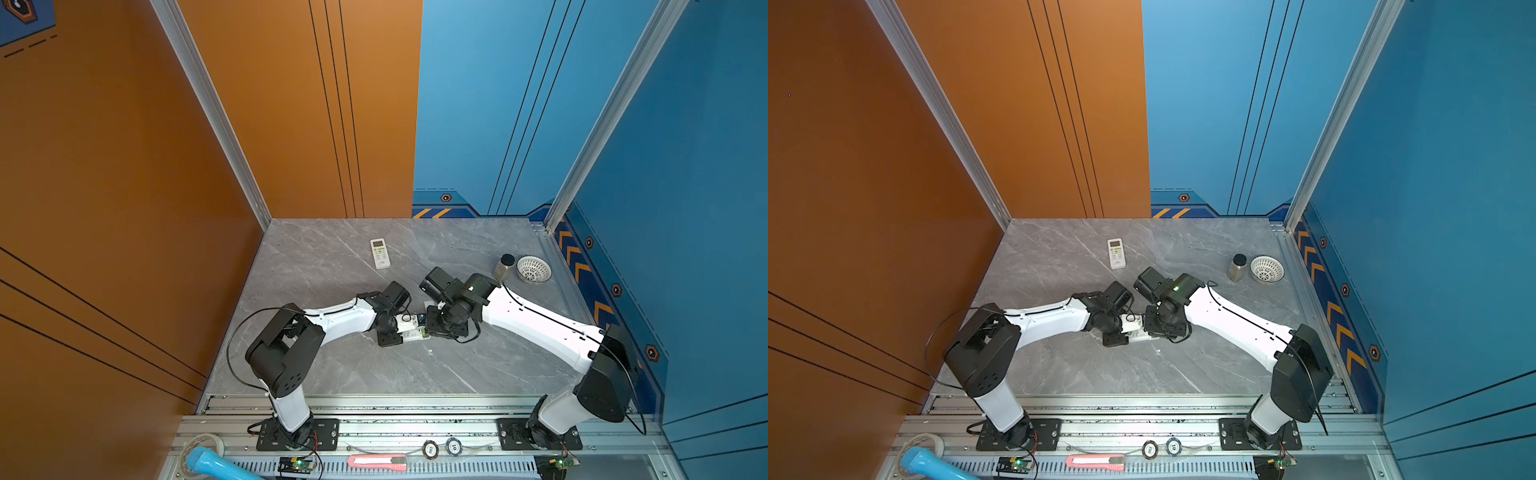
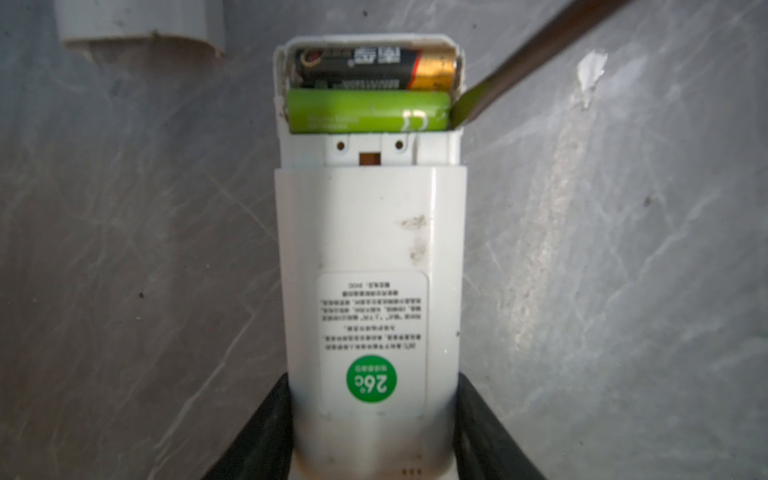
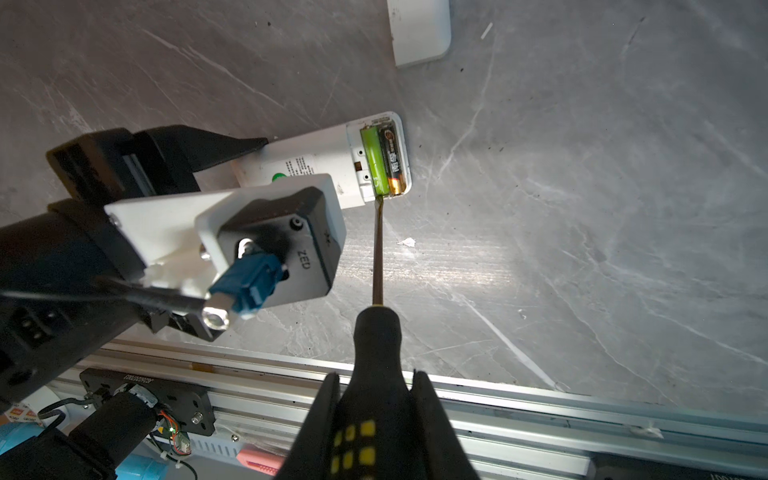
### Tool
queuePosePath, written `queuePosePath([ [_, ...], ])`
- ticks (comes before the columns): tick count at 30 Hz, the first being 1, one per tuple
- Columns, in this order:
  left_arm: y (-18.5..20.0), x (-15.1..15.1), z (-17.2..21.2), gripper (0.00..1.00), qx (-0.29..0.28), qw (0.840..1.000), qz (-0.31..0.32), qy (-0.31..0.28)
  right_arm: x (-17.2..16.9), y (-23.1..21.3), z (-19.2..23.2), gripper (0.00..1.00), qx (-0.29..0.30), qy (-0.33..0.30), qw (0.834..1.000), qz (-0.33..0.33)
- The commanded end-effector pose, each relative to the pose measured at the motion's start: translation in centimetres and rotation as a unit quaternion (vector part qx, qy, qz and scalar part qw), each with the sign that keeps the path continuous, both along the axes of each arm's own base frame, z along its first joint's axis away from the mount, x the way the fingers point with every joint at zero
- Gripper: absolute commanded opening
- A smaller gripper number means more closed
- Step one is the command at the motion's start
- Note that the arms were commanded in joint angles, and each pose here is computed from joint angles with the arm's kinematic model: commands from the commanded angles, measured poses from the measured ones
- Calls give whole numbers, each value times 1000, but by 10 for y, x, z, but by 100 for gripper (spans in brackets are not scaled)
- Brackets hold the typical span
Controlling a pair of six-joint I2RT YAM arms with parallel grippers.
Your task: Unload the batteries from the remote control
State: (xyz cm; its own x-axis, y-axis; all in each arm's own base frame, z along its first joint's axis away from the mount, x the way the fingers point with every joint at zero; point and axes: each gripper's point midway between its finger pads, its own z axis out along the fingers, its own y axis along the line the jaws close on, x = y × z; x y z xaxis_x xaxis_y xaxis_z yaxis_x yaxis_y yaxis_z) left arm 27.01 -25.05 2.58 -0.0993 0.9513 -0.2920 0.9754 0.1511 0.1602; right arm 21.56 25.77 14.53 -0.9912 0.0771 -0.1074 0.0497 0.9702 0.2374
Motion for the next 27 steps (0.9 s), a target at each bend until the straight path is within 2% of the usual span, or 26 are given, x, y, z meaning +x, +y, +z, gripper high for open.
queuePosePath([
  [1,6,-11,-14,21,16,1000,-1,23,-12,-2,-11,0,-5,27,1000,4],
  [11,4,-10,-14,21,20,1000,0,15,-11,-13,-12,0,-48,28,998,9],
  [19,1,-11,-13,20,17,1000,0,19,-9,-7,-15,0,-75,-15,997,14],
  [27,-1,-12,-10,18,10,1000,-1,26,1,14,-17,0,-25,-114,993,5],
])
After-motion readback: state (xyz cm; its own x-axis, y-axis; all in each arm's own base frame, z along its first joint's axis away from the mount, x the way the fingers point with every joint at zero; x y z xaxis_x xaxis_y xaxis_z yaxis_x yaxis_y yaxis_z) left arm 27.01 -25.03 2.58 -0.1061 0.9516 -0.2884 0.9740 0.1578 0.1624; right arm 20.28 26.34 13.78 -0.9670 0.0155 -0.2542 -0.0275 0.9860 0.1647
